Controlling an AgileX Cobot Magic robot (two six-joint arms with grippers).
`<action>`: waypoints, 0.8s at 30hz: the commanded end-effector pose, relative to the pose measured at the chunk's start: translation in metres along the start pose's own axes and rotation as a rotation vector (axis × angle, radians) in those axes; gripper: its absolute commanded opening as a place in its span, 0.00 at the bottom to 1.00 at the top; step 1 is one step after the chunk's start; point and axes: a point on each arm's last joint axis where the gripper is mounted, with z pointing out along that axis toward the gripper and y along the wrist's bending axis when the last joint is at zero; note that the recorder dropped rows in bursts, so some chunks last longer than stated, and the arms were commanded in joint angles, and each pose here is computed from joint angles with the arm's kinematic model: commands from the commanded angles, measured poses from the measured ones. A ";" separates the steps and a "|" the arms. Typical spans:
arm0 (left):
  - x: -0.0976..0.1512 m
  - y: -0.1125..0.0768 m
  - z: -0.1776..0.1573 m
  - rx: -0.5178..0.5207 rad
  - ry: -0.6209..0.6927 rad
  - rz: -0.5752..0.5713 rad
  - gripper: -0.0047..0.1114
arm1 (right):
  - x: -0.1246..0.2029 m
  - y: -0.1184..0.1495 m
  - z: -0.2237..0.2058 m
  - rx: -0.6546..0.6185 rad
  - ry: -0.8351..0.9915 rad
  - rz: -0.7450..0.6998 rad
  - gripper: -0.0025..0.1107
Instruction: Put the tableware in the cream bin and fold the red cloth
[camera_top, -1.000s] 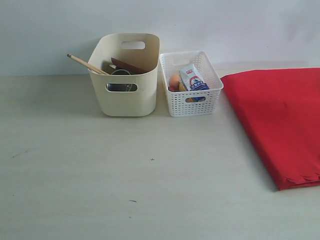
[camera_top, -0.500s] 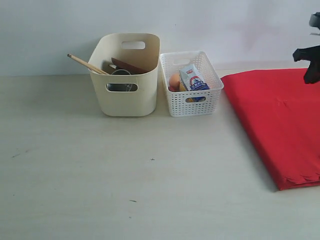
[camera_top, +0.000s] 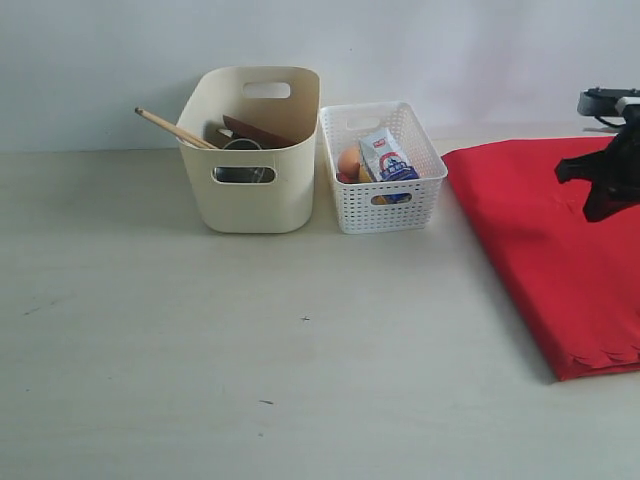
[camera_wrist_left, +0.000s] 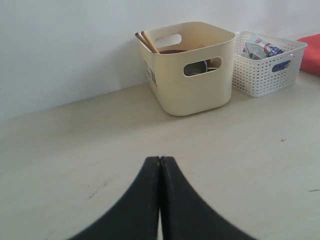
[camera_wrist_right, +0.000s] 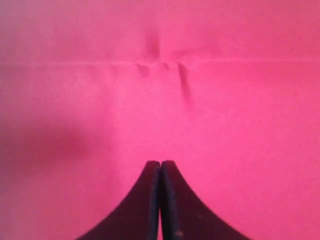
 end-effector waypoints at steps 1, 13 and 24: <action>0.000 0.000 0.000 -0.003 -0.007 -0.006 0.04 | 0.006 0.002 0.026 -0.006 0.059 -0.009 0.02; 0.000 0.000 0.000 -0.003 -0.007 -0.006 0.04 | 0.002 -0.007 0.060 0.073 -0.005 0.016 0.02; 0.000 0.000 0.000 -0.003 -0.007 -0.006 0.04 | -0.015 -0.012 0.088 0.050 -0.047 0.055 0.02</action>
